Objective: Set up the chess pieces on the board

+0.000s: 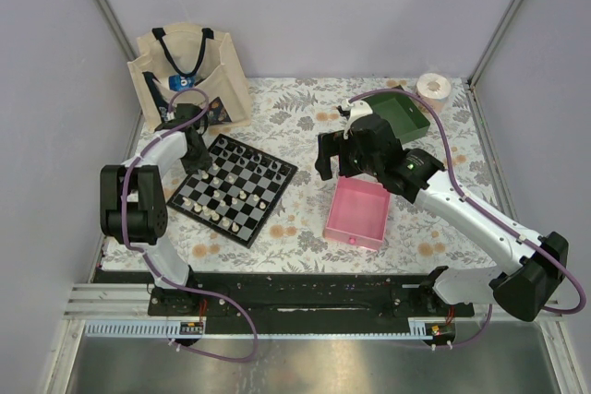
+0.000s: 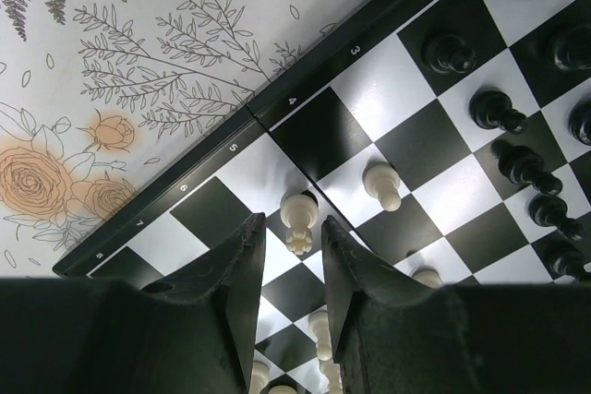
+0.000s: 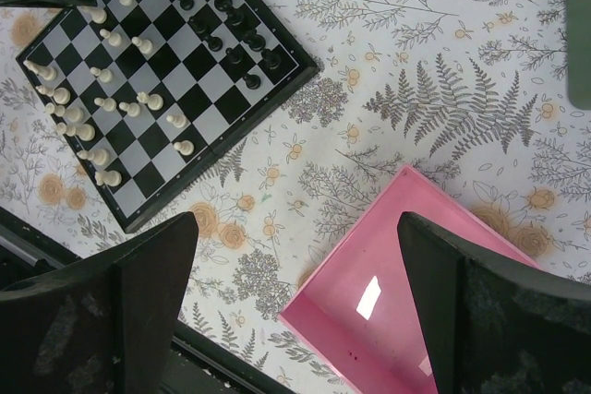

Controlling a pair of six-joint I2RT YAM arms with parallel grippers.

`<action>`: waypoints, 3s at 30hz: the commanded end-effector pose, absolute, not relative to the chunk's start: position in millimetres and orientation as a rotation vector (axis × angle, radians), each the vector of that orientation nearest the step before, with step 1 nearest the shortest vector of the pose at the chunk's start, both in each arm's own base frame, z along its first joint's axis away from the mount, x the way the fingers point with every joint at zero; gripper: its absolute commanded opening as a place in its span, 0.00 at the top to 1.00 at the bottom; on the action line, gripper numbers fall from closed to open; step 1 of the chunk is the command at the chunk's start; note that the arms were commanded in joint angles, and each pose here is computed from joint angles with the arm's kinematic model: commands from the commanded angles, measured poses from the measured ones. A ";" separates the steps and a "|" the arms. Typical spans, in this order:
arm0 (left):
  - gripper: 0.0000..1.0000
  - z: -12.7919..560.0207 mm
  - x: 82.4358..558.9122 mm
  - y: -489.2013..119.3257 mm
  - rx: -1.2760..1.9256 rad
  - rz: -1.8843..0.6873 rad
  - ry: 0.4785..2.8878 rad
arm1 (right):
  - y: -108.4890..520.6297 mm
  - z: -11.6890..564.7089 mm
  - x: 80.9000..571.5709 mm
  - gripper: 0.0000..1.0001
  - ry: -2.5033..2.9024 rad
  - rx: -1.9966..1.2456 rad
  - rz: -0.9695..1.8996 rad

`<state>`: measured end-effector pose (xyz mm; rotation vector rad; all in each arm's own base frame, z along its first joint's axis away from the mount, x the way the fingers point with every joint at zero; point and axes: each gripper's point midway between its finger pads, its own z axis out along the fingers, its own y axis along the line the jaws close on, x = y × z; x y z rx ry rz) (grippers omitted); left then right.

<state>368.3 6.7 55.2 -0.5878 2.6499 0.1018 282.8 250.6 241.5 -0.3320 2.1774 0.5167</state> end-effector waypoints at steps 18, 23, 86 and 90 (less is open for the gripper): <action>0.95 63.7 376.9 7.3 -0.590 0.103 2.612 | 249.5 241.6 285.1 0.00 2.179 -0.332 0.522; 1.00 88.2 367.2 16.4 -0.628 0.143 2.533 | 249.7 239.3 285.5 0.00 2.185 -0.335 0.520; 1.00 54.4 294.9 76.7 -1.151 0.202 2.513 | 242.6 237.6 284.1 0.01 2.176 -0.349 0.483; 1.00 50.3 295.9 75.9 -1.151 0.197 2.514 | 242.7 236.0 284.8 0.00 2.180 -0.351 0.481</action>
